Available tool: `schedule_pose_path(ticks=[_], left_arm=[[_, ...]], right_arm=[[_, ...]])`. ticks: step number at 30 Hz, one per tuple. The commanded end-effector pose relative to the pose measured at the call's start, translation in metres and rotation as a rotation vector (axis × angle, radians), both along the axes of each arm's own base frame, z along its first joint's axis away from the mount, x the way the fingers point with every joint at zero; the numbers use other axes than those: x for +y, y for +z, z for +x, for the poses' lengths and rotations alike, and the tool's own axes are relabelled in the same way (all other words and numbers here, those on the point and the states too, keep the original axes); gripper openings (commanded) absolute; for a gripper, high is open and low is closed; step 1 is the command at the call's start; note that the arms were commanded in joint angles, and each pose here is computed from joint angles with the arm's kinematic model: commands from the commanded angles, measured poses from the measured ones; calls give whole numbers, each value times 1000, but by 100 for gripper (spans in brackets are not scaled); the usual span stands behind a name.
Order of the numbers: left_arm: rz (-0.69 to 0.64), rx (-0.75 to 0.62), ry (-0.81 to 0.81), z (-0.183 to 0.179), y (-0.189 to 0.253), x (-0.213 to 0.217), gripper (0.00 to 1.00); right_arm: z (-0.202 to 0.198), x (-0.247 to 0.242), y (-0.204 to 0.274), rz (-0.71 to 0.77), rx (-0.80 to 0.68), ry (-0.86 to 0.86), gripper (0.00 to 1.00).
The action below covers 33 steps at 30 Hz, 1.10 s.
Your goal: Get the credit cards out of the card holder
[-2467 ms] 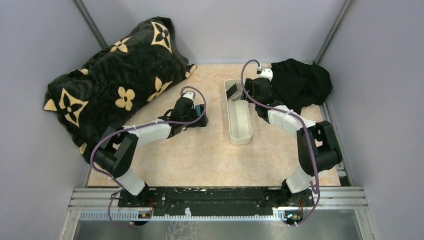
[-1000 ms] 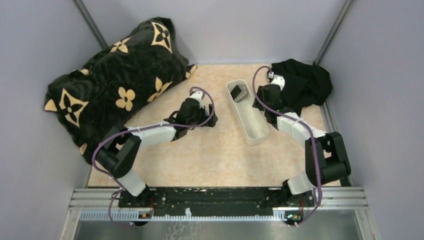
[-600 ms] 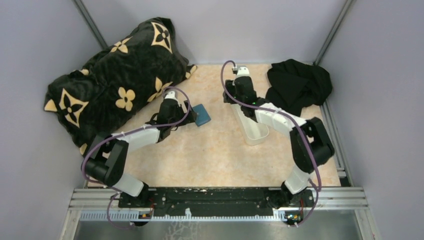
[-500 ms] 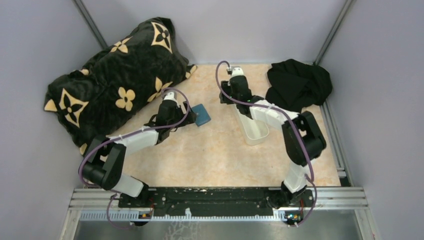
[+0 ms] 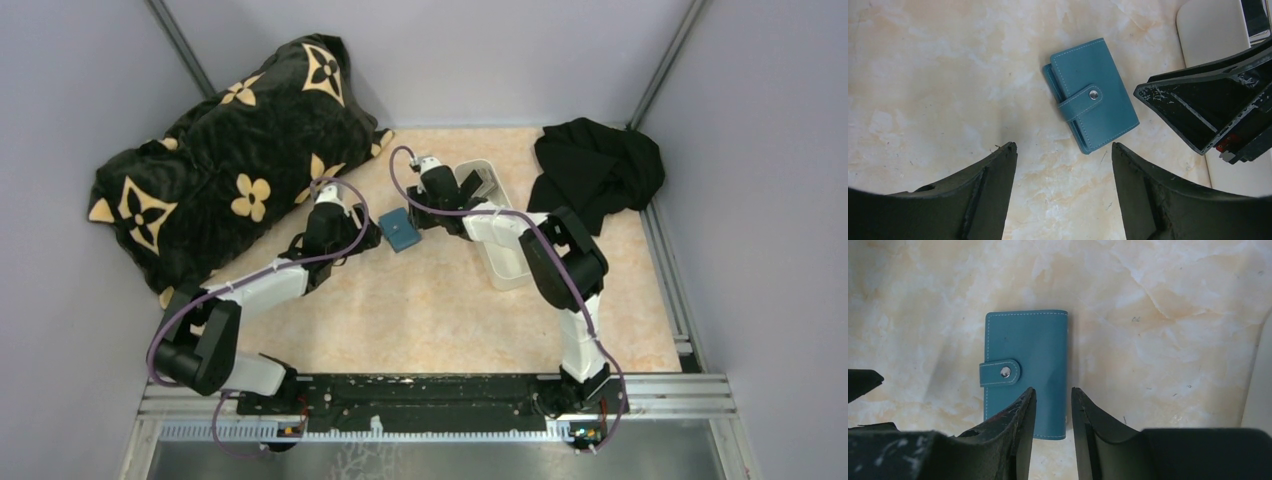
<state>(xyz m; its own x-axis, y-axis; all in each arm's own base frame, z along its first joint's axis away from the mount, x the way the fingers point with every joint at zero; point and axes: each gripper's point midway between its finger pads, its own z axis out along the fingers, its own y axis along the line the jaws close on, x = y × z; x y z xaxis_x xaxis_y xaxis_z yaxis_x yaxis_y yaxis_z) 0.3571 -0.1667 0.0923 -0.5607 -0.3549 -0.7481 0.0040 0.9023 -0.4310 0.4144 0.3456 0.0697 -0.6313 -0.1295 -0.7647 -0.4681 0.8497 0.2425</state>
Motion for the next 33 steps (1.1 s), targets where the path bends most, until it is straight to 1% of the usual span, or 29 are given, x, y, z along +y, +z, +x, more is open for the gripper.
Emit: schedule_pose_path(ticks=[1,3,6,12,14,17,19,20,22,23,24,27,30,32,33], left_arm=[[39,-37,-49,-1,1,1,80],[45,-79,-110,-2,2,-5,89],[61,-146,-198,-3,2,-13,98],[80,-127,-263,0,-6,-23,99],[67,-129,-270,0,-6,-25,99],[57,-133,-260,0,-5,-25,99],[58,-135,-228,1,-4,-21,99],[65,-143,-178,2,-1,-12,99],[79,-148,-135,1,2,-3,99],[86,-153,-115,0,3,1,99],[94,-156,-100,-1,3,5,99],[117,-164,-65,-3,4,14,99],[126,-169,-33,-4,6,21,99],[122,-176,-5,-6,8,26,99],[121,-183,4,-7,9,28,99]], right_arm=[[-3,13,3,43,-5,31,32],[-11,13,-4,34,10,43,31],[-24,10,-14,22,31,56,31],[-46,3,-22,-11,42,65,29],[-49,1,-15,-33,9,55,26],[-45,2,5,-97,-70,32,25],[-42,11,18,-89,-109,35,23],[-35,18,26,-66,-129,30,19],[-27,23,25,-74,-131,20,10],[-23,24,22,-87,-129,10,3],[-20,25,20,-97,-126,6,1],[-17,25,12,-118,-109,-7,0],[-21,26,18,-91,-120,3,8],[-22,32,19,-66,-118,25,9],[-23,35,16,-59,-104,35,7]])
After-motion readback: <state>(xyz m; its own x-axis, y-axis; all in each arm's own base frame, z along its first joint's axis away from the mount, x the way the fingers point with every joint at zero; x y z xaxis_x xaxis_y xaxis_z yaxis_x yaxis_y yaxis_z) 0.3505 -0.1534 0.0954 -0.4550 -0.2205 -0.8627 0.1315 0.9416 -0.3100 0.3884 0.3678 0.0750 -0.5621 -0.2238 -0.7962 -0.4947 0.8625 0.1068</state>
